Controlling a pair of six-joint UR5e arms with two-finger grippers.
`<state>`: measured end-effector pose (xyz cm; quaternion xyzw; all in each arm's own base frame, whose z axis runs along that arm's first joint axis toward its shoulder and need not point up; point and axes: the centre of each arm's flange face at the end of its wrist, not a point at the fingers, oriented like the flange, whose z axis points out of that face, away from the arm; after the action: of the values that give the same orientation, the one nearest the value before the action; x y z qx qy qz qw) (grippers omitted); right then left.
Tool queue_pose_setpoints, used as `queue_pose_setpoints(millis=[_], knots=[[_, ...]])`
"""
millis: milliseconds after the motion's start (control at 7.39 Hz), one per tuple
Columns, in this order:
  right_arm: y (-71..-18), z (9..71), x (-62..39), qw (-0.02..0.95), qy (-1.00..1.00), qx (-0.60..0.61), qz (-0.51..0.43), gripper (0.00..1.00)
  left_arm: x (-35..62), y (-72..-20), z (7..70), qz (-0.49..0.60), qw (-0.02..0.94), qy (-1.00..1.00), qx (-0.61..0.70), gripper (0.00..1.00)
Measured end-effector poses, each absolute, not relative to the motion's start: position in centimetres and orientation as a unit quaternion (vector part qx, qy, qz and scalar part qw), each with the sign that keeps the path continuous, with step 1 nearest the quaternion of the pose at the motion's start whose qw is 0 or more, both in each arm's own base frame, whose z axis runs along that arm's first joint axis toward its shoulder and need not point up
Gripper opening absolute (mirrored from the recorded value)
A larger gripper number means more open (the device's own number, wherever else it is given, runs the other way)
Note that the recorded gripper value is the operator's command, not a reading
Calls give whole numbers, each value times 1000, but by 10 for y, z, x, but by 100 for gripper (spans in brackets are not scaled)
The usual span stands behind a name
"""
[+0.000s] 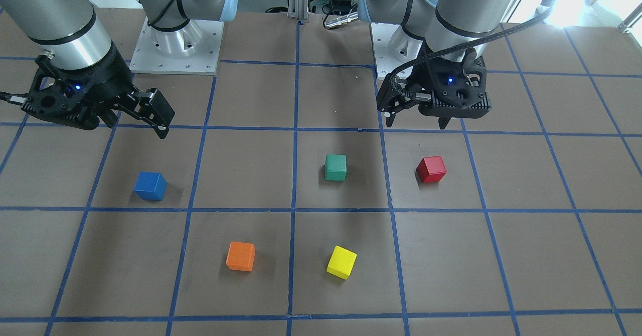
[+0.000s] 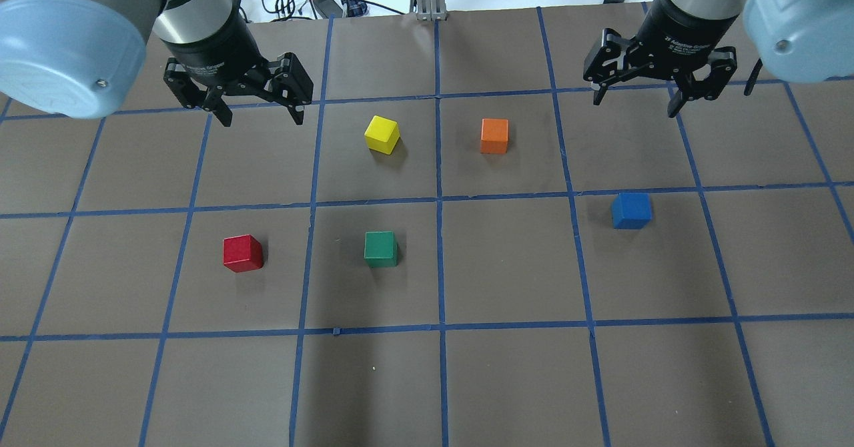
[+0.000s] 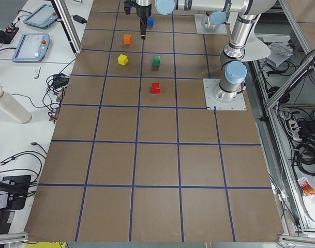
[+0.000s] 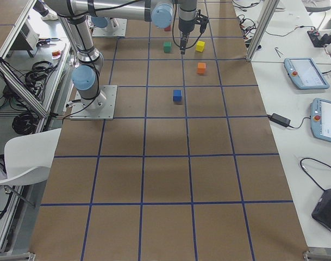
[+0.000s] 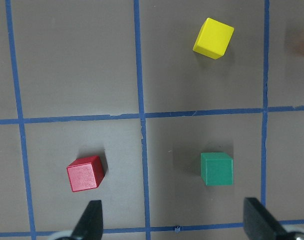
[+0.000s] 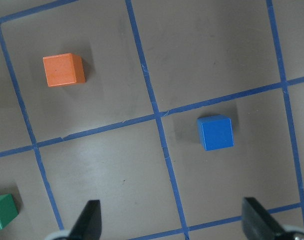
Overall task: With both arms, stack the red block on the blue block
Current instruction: 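Lower the left gripper onto the red cube and close on it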
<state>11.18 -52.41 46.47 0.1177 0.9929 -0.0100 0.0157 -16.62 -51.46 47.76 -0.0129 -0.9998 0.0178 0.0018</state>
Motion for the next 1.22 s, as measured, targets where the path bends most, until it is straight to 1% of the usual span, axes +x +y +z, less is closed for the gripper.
queue_pose_setpoints(millis=[271, 541, 677, 947, 1218], knots=[[-525, 464, 111, 14, 993, 118, -10, 100, -165, -515, 477, 19, 0, -1000, -11, 100], [-525, 464, 111, 13, 993, 118, -10, 100, -141, -522, 467, 7, -2, -1000, 1, 100], [-525, 463, 111, 13, 993, 117, -9, 100, -112, -525, 444, -14, -1, -1000, 11, 100], [-524, 460, 111, 13, 993, 116, -6, 100, -64, -513, 374, -44, 4, -999, 23, 100], [-524, 457, 111, 13, 993, 114, -5, 100, -49, -492, 293, -15, -1, -999, 30, 100]])
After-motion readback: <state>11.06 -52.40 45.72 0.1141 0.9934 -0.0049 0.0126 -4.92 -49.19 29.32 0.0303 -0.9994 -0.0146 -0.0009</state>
